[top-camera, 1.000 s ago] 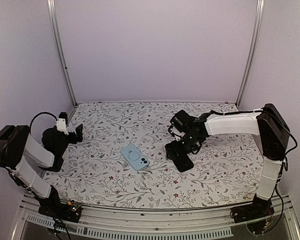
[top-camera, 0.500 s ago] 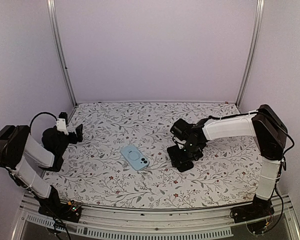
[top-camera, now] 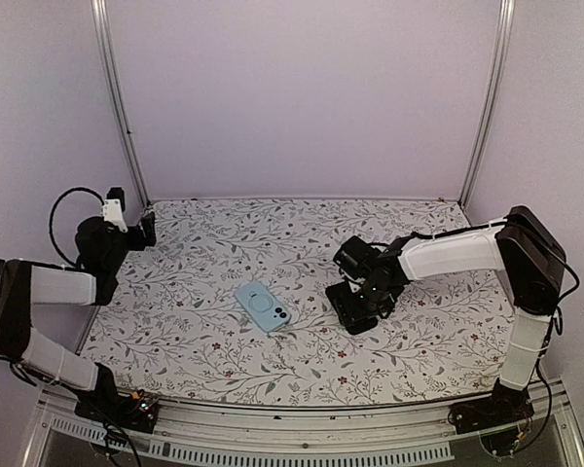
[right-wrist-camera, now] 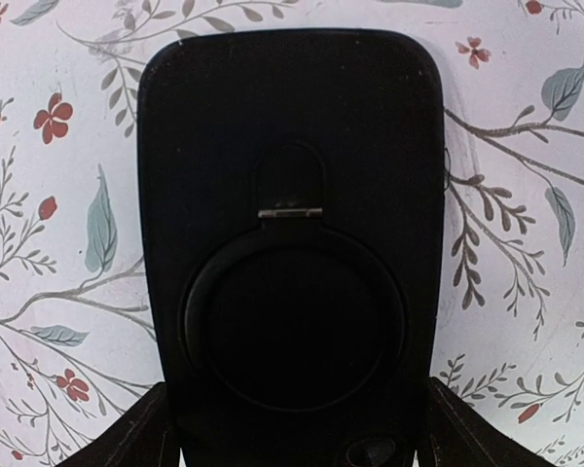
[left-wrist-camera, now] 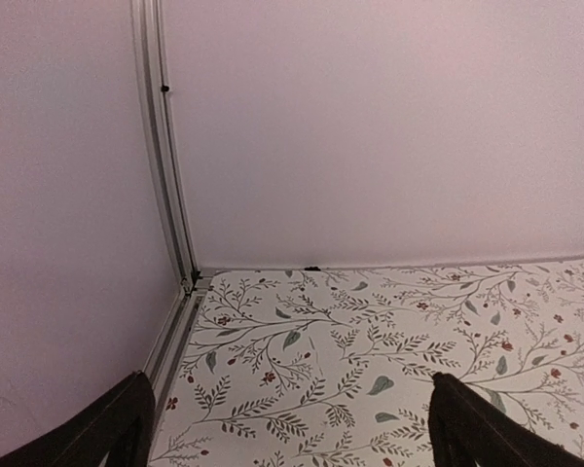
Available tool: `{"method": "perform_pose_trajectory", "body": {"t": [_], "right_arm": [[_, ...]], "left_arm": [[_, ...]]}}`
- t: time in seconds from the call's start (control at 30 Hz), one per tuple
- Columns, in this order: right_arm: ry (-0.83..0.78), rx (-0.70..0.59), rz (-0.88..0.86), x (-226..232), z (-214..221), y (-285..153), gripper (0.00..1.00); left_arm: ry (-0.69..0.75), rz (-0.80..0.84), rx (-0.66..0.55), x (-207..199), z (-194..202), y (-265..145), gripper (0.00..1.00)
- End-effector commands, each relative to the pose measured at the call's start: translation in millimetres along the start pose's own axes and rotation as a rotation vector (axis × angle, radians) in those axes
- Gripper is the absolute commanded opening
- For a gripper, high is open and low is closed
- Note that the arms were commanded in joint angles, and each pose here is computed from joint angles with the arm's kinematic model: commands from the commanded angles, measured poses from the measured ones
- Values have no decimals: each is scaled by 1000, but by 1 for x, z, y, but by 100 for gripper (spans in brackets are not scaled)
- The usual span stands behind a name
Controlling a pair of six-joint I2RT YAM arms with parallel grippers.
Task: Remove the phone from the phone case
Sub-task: Pick up the phone with the phone case at the center of the board, then pass from the right arm to the left
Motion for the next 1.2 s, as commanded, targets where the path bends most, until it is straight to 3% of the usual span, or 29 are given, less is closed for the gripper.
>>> {"method": "perform_pose_trajectory", "body": {"t": [0.0,0.23,0.37,0.43,0.63,0.83,1.17], "right_arm": [[-4,48,-8,3,18,9,66],[-24,-107,-88,10,-4,-19,62],[-41,-206,-151,15,-15,-40,61],[-49,-254,-176,17,-20,-50,61],[-78,-394,-230,22,-38,-79,60],[-157,-511,-360,35,-51,-114,60],[-196,-641,-406,39,-61,-149,57]], "left_arm": [[-92,-96,115,1,-5,-2,99],[-323,-108,227,-4,-34,8,99],[-364,60,279,-21,-39,7,99],[-405,182,319,-35,-41,6,95],[-463,519,475,-94,-40,-2,83],[-477,791,562,-155,-47,-20,79],[-552,1065,606,-251,-63,-55,72]]}}
Point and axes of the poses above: each gripper's point midway between its finger pads, its own y axis out along the fingers, its own x axis along the line the jaws close on, z = x × y, the point moved 7 cm from there along -y, back along the fingers, and after that the axes turned 6 degrees about -y, right-handed, at the moved point
